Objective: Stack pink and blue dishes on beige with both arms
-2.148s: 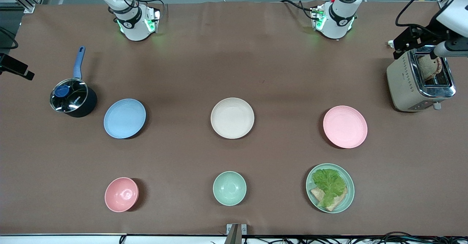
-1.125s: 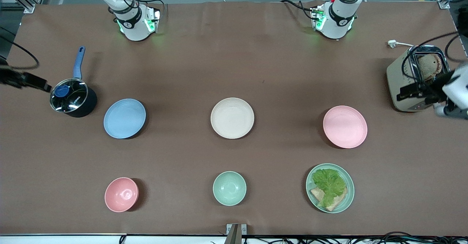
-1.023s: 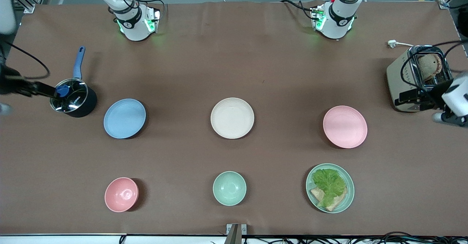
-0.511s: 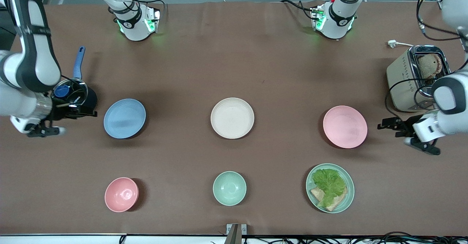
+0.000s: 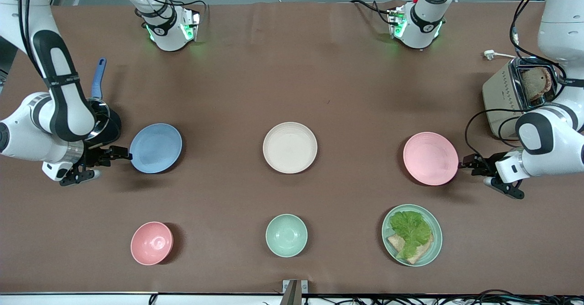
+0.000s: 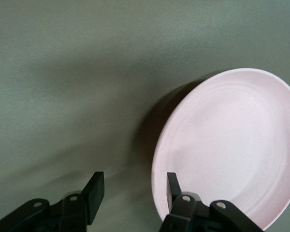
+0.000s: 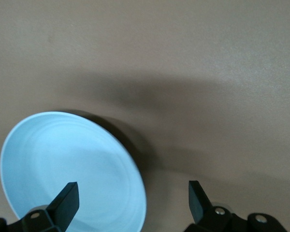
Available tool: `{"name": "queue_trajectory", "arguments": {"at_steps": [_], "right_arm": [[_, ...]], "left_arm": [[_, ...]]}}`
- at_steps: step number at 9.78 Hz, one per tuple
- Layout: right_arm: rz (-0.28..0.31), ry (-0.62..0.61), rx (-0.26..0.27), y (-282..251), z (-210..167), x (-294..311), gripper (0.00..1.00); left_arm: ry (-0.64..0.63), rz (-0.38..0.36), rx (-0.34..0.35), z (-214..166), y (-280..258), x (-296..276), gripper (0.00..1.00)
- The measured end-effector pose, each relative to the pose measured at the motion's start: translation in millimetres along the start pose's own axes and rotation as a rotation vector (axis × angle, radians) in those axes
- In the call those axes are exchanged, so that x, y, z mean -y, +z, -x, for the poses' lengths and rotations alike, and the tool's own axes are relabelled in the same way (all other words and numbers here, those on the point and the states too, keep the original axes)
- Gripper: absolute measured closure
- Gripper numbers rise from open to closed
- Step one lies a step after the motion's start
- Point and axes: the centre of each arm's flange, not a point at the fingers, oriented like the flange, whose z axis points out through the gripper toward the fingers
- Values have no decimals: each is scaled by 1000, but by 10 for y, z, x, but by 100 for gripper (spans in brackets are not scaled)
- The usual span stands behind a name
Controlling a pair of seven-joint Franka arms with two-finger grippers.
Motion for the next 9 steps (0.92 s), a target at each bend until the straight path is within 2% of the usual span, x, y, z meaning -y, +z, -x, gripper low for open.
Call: {"name": "queue_trajectory", "arguments": {"at_steps": [1,2,3,4,5,6,7,9], "right_arm": [[-5,-4,-23,93,40,-52,1],[-18,2,-34,206,93,-60,3],[-36,7,-36,296,133,-54,6],[-48,10,-36,348,148,-55,11],[-53,12,-30,396,162,-60,23],[-55,12,-27,424,170,-64,27],[-56,14,-24,443,176,-66,35],[-59,16,-16,499,188,-75,45]], "left_arm": [[0,7,5,-1,50,-13,43],[-1,12,11,7,95,-21,51],[-1,17,17,16,134,-23,53],[-2,20,21,21,167,-20,62],[-3,23,24,23,190,-21,69],[0,27,28,19,204,-37,74],[-2,34,36,3,219,-80,92],[-56,65,72,-121,165,-339,96]]}}
